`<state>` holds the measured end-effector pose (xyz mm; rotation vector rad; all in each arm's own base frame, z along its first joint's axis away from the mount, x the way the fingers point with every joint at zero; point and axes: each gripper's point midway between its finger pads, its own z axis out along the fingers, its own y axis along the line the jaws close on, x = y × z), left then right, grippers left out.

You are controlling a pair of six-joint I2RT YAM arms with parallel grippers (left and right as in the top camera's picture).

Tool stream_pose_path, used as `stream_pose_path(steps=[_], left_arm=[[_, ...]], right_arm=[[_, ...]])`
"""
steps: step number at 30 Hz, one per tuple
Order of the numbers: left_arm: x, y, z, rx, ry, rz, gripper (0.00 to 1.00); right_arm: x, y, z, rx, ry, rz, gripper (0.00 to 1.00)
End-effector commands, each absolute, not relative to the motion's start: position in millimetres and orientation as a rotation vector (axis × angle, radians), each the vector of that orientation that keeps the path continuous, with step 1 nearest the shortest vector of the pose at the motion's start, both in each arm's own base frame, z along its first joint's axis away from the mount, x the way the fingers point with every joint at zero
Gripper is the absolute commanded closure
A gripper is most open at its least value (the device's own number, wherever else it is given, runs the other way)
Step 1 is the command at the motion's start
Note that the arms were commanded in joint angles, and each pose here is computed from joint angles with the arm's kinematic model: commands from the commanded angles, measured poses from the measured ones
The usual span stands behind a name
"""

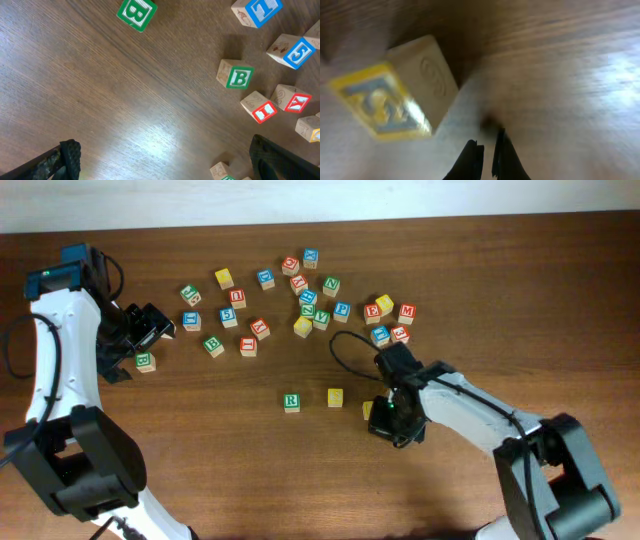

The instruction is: Spell out RSS

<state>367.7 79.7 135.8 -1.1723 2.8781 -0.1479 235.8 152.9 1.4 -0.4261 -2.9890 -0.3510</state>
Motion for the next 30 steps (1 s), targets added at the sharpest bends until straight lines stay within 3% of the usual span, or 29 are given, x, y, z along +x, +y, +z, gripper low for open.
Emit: stream_pose_path(steps=[1, 4, 13, 23, 30], left_arm=[[369, 81, 146, -1.177, 2.843, -0.152, 0.01], [369, 81, 146, -1.177, 2.843, -0.152, 0.01], [369, 81, 146, -1.177, 2.843, -0.152, 0.01], [369, 81, 146, -1.177, 2.843, -0.152, 0.01], [369, 81, 146, -1.177, 2.843, -0.152, 0.01]], right_arm=[[238, 160, -9, -0.435, -2.971, -0.390, 0.96], [255, 163, -9, -0.388, -3.047, -0.427, 0.96], [274, 124, -14, -0.380, -3.217, -0.100, 0.96], [330, 142, 0, -0.314, -3.450, -0.252, 0.96], [321, 165, 2, -0.263, -3.368, -0.472, 0.96]])
